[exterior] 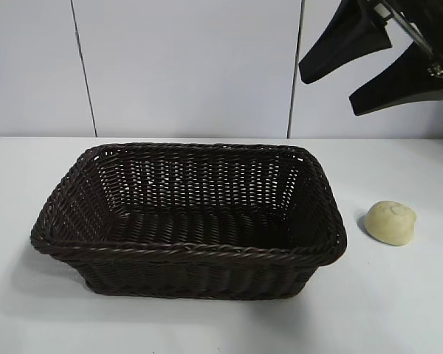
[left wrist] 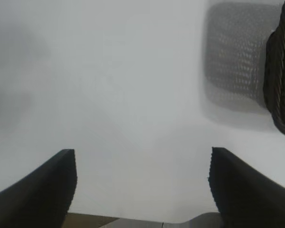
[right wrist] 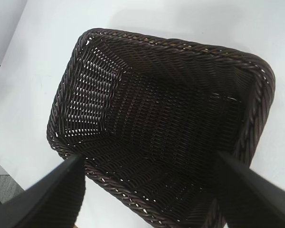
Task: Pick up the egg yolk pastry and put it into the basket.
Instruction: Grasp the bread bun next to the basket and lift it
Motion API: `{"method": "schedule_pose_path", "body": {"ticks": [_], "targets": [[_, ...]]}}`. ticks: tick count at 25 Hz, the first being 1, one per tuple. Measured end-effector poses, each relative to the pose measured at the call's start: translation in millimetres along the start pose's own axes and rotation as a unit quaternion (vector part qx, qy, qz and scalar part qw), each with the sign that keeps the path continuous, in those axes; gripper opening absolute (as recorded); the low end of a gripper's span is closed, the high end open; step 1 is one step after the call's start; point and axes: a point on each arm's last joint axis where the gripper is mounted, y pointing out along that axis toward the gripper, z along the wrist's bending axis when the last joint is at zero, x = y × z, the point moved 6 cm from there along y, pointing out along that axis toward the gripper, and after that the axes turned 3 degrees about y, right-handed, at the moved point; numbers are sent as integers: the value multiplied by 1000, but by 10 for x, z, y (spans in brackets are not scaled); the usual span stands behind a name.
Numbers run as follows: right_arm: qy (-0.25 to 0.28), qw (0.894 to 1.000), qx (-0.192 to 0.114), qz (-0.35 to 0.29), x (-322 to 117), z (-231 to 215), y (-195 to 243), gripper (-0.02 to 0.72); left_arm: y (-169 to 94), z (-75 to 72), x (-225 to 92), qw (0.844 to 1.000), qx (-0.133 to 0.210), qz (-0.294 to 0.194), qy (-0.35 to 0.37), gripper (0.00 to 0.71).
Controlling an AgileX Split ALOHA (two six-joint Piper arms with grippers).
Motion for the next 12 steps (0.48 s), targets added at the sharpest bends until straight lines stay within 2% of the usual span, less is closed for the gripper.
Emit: {"method": "schedule_pose_path", "body": {"ticks": [3, 7, 12], "targets": [[0, 1000, 0, 0, 0, 0, 0, 540, -24, -17, -370, 1000, 1, -11, -1, 561], [0, 1000, 0, 0, -1, 1, 0, 540, 75, -46, -829, 1000, 1, -30, -2, 561], [0, 1000, 0, 1, -2, 1, 0, 540, 289, -76, -1148, 997, 3, -73, -2, 561]]}}
